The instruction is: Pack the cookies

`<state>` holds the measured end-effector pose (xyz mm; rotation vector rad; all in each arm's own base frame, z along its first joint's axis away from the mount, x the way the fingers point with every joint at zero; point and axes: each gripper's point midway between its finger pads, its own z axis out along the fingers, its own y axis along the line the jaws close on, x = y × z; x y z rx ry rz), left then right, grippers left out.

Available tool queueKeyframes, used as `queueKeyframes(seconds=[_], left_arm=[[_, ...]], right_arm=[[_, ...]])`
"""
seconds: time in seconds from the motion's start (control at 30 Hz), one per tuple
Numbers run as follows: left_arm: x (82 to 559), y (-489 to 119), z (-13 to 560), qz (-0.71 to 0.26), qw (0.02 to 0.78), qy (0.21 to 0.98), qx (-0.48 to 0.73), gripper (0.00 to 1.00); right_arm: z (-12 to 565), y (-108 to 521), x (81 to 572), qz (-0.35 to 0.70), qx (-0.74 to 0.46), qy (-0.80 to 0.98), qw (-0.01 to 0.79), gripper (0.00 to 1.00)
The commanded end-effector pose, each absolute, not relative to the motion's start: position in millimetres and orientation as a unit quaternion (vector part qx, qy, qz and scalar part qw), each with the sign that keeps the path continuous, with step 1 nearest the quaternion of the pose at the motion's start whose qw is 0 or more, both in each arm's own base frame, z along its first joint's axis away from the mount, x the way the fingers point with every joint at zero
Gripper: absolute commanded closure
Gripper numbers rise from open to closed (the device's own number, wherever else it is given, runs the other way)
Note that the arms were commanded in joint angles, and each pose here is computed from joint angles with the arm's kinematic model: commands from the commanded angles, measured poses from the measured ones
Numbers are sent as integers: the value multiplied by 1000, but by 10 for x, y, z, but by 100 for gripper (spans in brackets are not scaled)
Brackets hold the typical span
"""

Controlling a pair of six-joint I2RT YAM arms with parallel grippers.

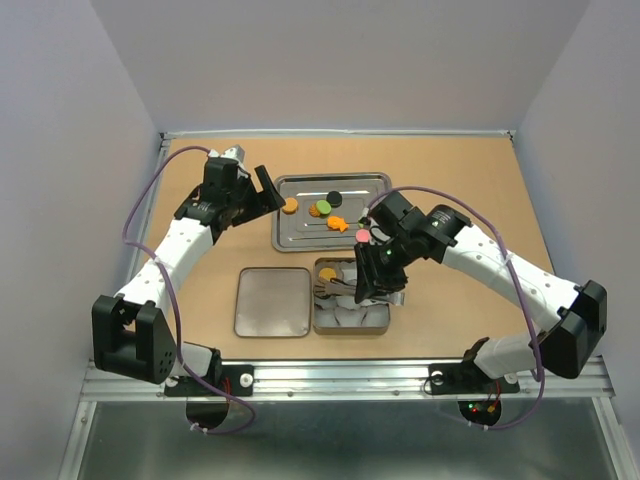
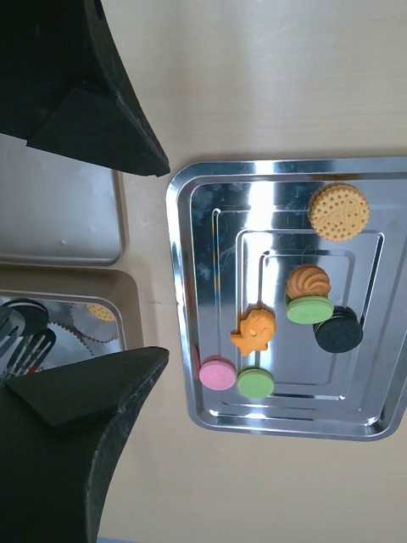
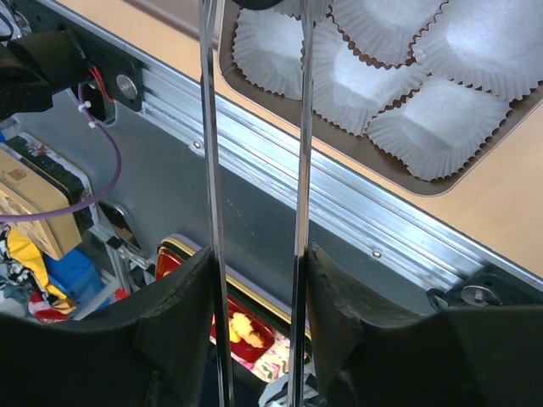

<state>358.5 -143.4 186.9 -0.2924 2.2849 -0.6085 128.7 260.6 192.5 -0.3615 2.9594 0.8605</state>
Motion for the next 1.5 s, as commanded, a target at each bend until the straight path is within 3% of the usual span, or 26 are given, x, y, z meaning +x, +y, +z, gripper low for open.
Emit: queueKeyframes(seconds=[0.0, 0.3, 0.8, 1.2, 1.47], left_arm=[[3683, -1434, 2126, -236, 402, 879, -104, 7], [3695, -1426, 2157, -233, 406, 878, -100, 7], [3814, -1268, 2557, -201, 455, 860, -115, 7], [3525, -1190, 2534, -201, 458, 858, -114, 7], [3428, -1116, 2611, -194, 475, 851, -114, 7]], right_arm=[[1935, 2717, 1331, 301, -127, 945, 30, 50], [2007, 2720, 1386, 298, -126, 945, 45, 48], [2777, 2628, 2101, 205, -104, 954, 194, 48], [2474, 2589, 3290, 162, -41, 966, 196, 49], [2207, 2764, 3561, 178, -44, 968, 169, 50]])
